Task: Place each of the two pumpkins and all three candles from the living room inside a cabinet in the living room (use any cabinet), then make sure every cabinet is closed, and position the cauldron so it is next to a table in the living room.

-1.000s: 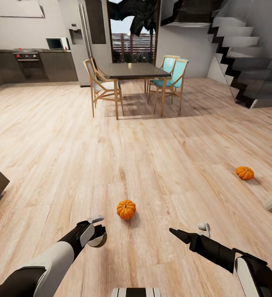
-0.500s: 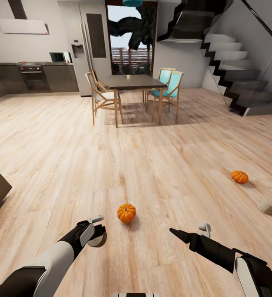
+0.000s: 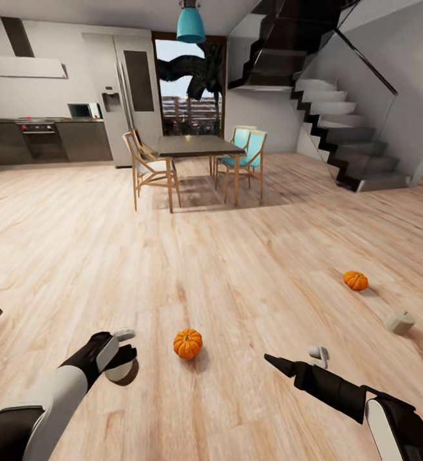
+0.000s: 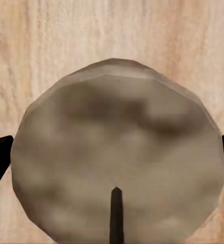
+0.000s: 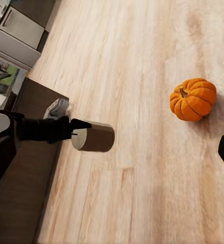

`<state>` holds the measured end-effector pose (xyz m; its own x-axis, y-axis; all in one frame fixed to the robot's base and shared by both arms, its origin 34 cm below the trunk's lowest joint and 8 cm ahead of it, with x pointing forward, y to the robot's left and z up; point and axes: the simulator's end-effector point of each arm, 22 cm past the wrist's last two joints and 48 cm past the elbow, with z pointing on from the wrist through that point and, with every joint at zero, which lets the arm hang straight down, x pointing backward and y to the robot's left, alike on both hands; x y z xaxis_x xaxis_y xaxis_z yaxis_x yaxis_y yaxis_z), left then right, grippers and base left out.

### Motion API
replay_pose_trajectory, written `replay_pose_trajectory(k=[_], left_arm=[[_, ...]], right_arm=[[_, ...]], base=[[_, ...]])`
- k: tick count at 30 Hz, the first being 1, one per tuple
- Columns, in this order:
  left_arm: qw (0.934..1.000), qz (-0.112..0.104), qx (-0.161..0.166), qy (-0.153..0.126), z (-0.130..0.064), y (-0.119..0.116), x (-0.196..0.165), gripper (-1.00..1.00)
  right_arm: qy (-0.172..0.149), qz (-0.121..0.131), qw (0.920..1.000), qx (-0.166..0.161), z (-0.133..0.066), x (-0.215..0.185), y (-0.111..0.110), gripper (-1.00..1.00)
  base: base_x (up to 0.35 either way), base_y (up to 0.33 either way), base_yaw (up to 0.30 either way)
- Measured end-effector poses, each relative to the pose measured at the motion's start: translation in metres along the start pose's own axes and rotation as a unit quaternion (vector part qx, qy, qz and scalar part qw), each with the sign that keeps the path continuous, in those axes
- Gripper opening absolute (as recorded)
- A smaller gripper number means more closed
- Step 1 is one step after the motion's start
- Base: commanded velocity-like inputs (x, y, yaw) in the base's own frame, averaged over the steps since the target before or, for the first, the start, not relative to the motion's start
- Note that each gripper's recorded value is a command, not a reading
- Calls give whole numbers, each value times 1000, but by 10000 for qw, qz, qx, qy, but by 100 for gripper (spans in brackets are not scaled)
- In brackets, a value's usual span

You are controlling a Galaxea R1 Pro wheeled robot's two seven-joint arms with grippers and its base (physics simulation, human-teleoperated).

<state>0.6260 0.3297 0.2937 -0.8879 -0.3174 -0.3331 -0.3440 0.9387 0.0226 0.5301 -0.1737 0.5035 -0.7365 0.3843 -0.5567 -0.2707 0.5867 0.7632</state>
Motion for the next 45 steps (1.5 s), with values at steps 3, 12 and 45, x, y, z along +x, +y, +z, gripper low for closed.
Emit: replay_pose_trajectory(k=[3, 12, 45], left_arm=[[9991, -412, 136, -36, -12, 15, -21, -100], [9962, -639, 529, -264, -57, 13, -69, -100], [9935, -631, 566, -754, -114, 12, -105, -100]], right_arm=[[-37, -43, 9999, 105, -2, -3, -1, 100], [-148, -171, 9997, 108, -8, -13, 9, 100], [-405, -418, 9957, 718, -18, -31, 10, 100]], base=[[-213, 67, -10], [-67, 19, -2], [10, 0, -95]])
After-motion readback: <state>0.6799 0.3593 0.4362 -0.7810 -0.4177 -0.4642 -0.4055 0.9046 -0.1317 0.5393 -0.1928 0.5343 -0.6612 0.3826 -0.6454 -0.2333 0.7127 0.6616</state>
